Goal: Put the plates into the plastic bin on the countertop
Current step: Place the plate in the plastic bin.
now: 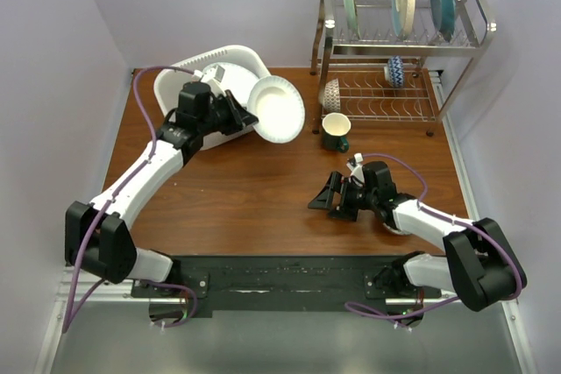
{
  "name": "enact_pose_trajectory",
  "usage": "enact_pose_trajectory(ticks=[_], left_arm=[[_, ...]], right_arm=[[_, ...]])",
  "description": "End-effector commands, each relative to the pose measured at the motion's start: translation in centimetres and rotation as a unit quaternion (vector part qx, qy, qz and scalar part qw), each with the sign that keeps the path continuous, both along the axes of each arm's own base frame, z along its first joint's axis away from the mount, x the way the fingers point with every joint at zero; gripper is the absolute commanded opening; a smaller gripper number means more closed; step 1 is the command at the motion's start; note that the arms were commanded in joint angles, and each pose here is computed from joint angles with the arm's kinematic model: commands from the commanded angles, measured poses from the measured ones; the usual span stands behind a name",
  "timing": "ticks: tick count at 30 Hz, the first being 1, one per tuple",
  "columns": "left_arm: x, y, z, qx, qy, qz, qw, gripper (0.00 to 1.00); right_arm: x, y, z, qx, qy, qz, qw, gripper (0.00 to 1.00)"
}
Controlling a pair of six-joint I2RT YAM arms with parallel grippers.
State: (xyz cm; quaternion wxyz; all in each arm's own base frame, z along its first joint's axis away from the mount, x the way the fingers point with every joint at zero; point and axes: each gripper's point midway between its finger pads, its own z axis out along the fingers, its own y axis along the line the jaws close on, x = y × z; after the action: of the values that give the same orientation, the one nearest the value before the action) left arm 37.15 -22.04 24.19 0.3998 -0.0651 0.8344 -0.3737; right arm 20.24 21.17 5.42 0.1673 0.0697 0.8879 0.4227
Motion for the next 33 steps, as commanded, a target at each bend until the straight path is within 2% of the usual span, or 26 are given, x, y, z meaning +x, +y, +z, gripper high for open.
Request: enact_pose_trajectory(ticks=[1,14,33], left_arm=[[2.3,-0.1,7.3,-0.034,-0.098,-0.015,0.995,0.00],[5.3,1.3,8.7,-0.035,-0.103,-0.004,0.994,0.00],[9.4,6.9,8.5,-0.061,-0.095,0.045,0.993,0.00]], right_arm=[[-0.2,0.2,0.0,0.004,-0.010,0.013,1.000,0.99],[-0.4,0.1,-0.3,-0.002,-0.005,0.016,1.000,0.99],[-0.6,-0.1,-1.0,-0.009,0.002,0.020,1.000,0.99]])
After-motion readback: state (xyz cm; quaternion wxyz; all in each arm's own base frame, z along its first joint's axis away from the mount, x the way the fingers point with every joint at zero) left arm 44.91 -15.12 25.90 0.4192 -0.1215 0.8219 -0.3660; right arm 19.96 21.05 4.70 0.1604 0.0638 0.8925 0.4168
